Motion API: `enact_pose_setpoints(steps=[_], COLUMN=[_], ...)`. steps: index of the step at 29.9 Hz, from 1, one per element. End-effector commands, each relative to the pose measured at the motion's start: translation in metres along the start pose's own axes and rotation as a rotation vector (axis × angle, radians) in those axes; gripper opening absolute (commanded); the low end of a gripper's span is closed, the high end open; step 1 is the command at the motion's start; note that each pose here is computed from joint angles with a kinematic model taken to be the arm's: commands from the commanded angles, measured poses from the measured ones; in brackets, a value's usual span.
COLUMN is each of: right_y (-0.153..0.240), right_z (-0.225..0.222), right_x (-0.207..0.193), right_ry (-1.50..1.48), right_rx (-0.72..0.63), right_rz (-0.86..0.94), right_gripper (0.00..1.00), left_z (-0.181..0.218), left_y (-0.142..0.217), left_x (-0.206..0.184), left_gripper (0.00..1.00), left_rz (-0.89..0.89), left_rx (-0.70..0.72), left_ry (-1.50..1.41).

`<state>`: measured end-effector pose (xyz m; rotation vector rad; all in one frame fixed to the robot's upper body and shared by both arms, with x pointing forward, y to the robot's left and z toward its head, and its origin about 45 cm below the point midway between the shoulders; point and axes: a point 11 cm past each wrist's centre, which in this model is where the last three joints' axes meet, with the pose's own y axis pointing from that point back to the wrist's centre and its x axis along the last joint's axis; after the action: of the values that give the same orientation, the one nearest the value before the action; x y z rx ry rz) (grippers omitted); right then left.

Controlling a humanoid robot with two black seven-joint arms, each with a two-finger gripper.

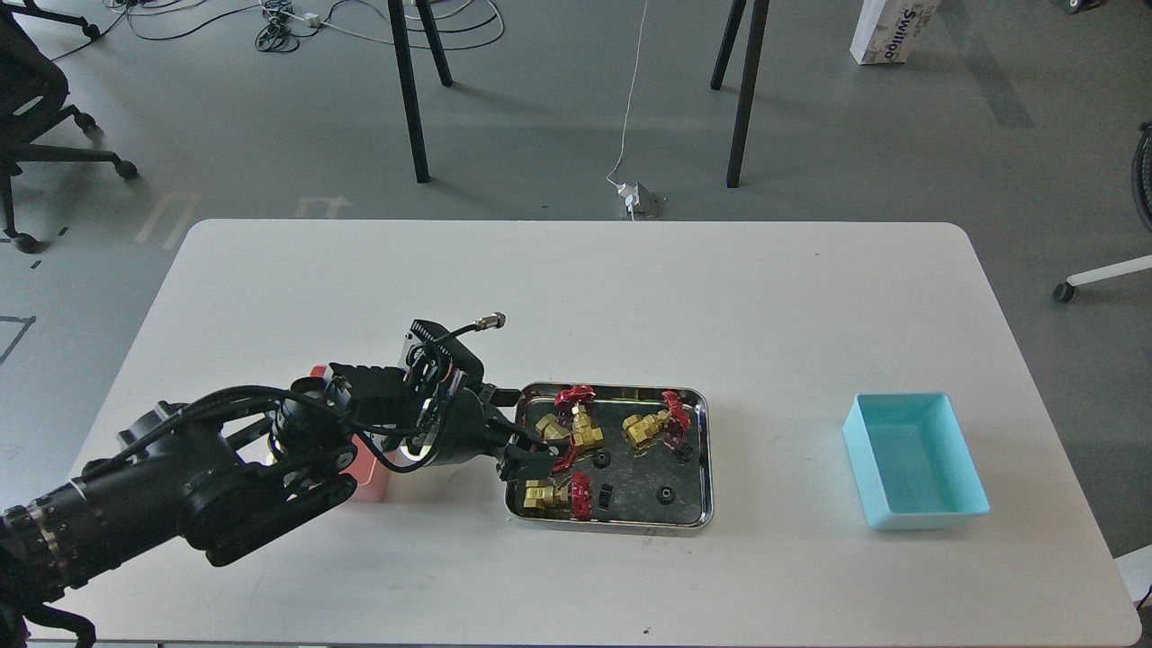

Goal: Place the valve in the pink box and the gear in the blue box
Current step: 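Close the left gripper on the brass valve with red handle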

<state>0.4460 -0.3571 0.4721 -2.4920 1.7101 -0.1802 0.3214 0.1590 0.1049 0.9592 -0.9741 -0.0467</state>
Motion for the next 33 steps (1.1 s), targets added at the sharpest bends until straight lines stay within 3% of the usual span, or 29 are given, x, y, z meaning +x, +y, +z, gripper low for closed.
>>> enact_pose_setpoints(steps=[1, 22, 31, 33], right_y=[0.0, -0.0002, -0.0014, -0.0019], right_z=[0.0007, -0.0004, 0.0026, 0.0032], right_x=[-0.0001, -0.0003, 0.0, 0.0005], right_ry=[0.0, 0.001, 0.016, 0.015], right_rx=[-0.002, 0.001, -0.006, -0.006], right_rz=[0.0, -0.001, -0.001, 0.001], right_gripper=[0.99, 0.99, 0.99, 0.99], left_z=[0.0026, 0.0, 0.002, 0.0024], left_y=[-0.0022, -0.0102, -0.0104, -0.0104], left_x=[0.0005, -0.0059, -0.0075, -0.0072], left_gripper=[0.99, 0.76, 0.47, 0.36], left_rz=[0.005, -0.012, -0.015, -0.015], left_rx=[-0.006, 0.007, -0.008, -0.009], left_ry=[0.001, 0.022, 0.031, 0.03])
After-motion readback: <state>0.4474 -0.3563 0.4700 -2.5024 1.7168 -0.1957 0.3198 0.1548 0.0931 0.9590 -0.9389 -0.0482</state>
